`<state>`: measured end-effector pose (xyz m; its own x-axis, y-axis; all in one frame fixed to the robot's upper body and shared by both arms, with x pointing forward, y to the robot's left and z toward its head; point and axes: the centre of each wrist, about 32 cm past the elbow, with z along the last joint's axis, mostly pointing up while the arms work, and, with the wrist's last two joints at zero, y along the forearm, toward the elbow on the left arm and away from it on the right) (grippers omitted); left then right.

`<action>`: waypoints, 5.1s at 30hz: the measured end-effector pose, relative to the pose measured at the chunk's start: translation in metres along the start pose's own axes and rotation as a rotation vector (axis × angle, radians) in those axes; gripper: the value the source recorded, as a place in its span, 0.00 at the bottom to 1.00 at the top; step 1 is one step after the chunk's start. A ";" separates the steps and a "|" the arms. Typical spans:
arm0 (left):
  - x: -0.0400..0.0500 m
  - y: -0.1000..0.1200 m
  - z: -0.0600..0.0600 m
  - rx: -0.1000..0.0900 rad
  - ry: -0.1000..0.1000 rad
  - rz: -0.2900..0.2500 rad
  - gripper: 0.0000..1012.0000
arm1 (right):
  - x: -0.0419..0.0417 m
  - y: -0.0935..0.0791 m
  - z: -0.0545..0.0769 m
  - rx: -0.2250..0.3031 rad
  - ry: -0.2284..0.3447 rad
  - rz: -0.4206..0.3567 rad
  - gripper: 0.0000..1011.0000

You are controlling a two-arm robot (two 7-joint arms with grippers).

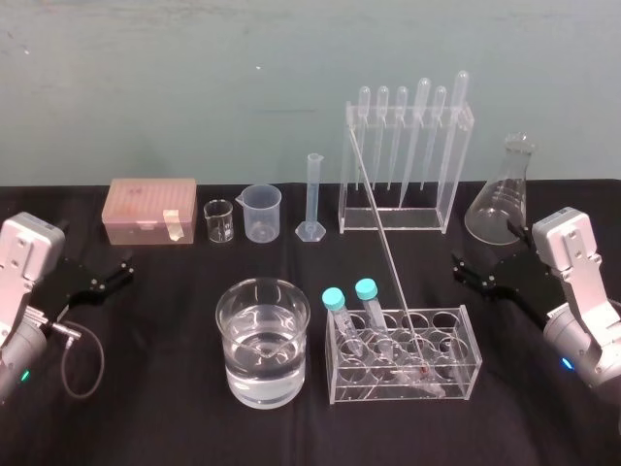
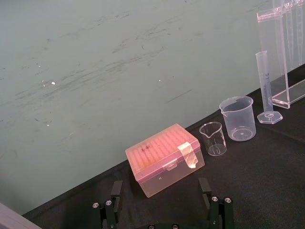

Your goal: Hold the thermometer with one hand and immerse one end into the beaker, then reinsert it into the test tube rack.

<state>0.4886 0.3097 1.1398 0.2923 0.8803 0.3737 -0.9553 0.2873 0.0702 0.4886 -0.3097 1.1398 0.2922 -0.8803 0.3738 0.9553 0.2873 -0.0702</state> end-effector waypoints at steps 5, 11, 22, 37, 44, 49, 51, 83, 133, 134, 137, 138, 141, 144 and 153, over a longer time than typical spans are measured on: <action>0.0000 0.000 0.000 0.000 0.000 0.000 1.00 | 0.0000 0.000 0.000 0.000 0.000 0.000 0.99; 0.0000 0.000 0.000 0.000 0.000 0.000 1.00 | 0.0000 0.000 0.000 0.000 0.000 0.000 0.99; 0.0000 0.000 0.000 0.000 0.000 0.000 1.00 | 0.0000 0.000 0.000 0.000 0.000 0.000 0.99; 0.0000 0.000 0.000 0.000 0.000 0.000 1.00 | 0.0000 0.000 0.000 0.000 0.000 0.000 0.99; 0.0000 0.000 0.000 0.000 0.000 0.000 1.00 | 0.0000 0.000 0.000 0.000 0.000 0.000 0.99; 0.0000 0.000 0.000 0.000 0.000 0.000 1.00 | 0.0000 0.000 0.000 0.000 0.000 0.000 0.99; 0.0000 0.000 0.000 0.000 0.000 0.000 1.00 | 0.0000 0.000 0.000 0.000 0.000 0.000 0.99; 0.0000 0.000 0.000 0.000 0.000 0.000 1.00 | 0.0494 -0.011 0.089 0.019 0.405 0.411 0.99; 0.0000 0.000 0.000 0.000 0.000 0.000 1.00 | 0.0198 0.055 0.122 -0.014 0.378 0.540 0.71; 0.0000 0.000 0.000 0.000 0.000 0.000 1.00 | 0.0198 0.055 0.122 -0.014 0.378 0.539 0.68; 0.0000 0.000 0.000 0.000 0.000 0.000 1.00 | 0.0199 0.055 0.122 -0.013 0.378 0.539 0.59; 0.0000 0.000 0.000 0.000 0.000 0.000 1.00 | 0.0199 0.055 0.122 -0.013 0.378 0.539 0.57; 0.0000 0.000 0.000 0.000 0.000 0.000 1.00 | 0.0201 0.055 0.122 -0.013 0.379 0.539 0.44; 0.0000 0.000 0.000 0.000 0.000 0.000 1.00 | 0.0201 0.055 0.122 -0.013 0.379 0.539 0.36; 0.0000 0.000 0.000 0.000 0.000 0.000 1.00 | 0.0201 0.055 0.121 -0.013 0.380 0.539 0.08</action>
<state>0.4886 0.3097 1.1398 0.2922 0.8803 0.3737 -0.9553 0.2873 0.0702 0.5413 -0.2658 1.2556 0.7230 -0.6874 -0.0689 0.6708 0.7224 -0.1682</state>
